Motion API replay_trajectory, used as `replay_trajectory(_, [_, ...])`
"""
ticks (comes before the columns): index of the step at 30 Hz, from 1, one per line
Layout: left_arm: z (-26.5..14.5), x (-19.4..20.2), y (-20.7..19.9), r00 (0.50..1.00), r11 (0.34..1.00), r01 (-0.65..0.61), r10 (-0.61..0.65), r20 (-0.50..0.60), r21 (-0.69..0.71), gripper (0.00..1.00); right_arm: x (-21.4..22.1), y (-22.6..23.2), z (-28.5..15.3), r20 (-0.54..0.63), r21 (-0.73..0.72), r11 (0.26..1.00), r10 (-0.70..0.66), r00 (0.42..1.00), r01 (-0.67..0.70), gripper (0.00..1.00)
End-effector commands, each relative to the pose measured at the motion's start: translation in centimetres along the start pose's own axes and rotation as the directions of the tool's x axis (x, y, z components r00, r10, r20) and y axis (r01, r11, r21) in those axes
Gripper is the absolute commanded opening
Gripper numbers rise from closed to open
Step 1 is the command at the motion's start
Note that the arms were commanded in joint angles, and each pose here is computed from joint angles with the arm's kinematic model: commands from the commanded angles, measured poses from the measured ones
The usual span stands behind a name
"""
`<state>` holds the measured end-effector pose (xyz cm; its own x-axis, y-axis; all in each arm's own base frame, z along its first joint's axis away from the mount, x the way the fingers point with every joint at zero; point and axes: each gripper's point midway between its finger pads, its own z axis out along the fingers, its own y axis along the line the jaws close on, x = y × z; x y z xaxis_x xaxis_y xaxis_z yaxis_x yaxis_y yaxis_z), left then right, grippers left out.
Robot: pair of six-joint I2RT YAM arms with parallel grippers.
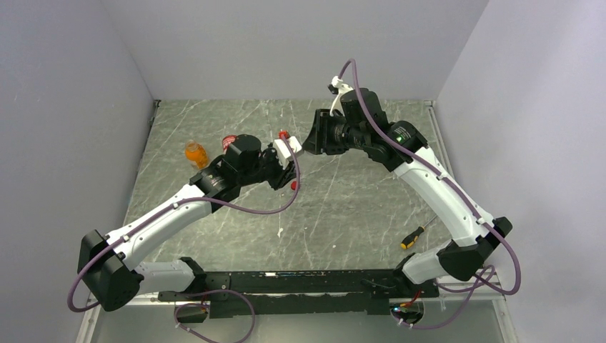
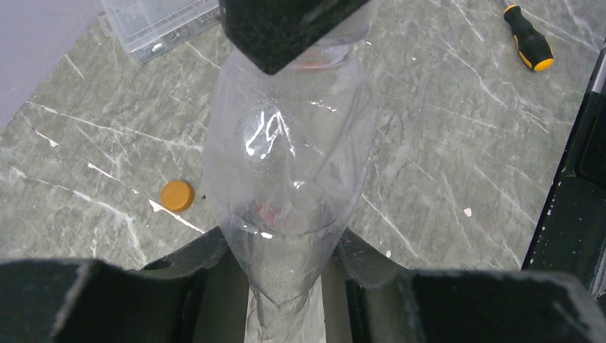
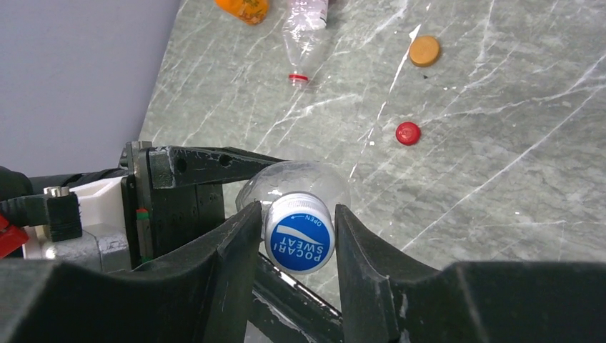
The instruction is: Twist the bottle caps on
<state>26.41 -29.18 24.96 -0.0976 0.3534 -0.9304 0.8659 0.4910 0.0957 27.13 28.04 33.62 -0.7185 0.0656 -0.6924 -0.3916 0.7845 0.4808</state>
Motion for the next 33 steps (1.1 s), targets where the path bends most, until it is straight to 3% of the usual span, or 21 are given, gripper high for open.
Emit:
replay_trajectory(1, [-0.1,-3.2,0.2,0.996,1.000,-0.003,0.002,0.089,0.008,0.00,0.0,0.5,0.1,0.002,-0.025,0.999,-0.021,1.000,0.021,0.44])
replay_trajectory(4, [-0.1,-3.3,0.1,0.996,1.000,0.000,-0.001,0.093,0.016,0.00,0.1,0.2,0.2,-0.001,-0.013,1.000,-0.019,1.000,0.019,0.40])
replay_trajectory(9, [0.0,-3.2,-0.1,0.996,1.000,0.006,-0.008,0.087,0.027,0.03,0.1,-0.1,0.3,0.001,0.002,1.000,-0.019,1.000,0.019,0.13])
replay_trajectory(10, [-0.1,-3.2,-0.1,0.996,1.000,0.010,-0.012,0.087,0.027,0.15,0.0,-0.3,0.2,0.006,0.016,1.000,-0.021,1.000,0.021,0.09])
replay_trajectory(15, [-0.9,-3.5,0.8,0.995,0.998,0.051,-0.048,0.087,-0.036,0.93,-0.7,-2.7,-0.7,0.029,0.117,0.993,-0.029,0.999,0.025,0.02])
replay_trajectory(16, [-1.2,-3.6,0.9,0.994,0.997,0.063,-0.058,0.087,-0.050,0.99,-1.0,-3.6,-0.9,0.043,0.149,0.989,-0.027,0.999,0.021,0.01])
replay_trajectory(21, [-3.0,-3.5,2.3,0.993,0.985,0.105,-0.097,0.065,-0.134,0.99,-1.8,-9.5,-2.6,0.087,0.319,0.948,-0.017,0.996,-0.012,0.01])
replay_trajectory(26, [-5.0,-3.0,4.4,0.989,0.957,0.145,-0.138,0.045,-0.252,0.99,-3.0,-15.9,-4.1,0.147,0.529,0.848,-0.052,0.988,-0.034,0.02])
replay_trajectory(33, [-6.9,-2.0,5.4,0.986,0.942,0.165,-0.154,0.058,-0.294,0.99,-4.0,-21.5,-2.9,0.141,0.670,0.742,-0.102,0.985,-0.019,0.04])
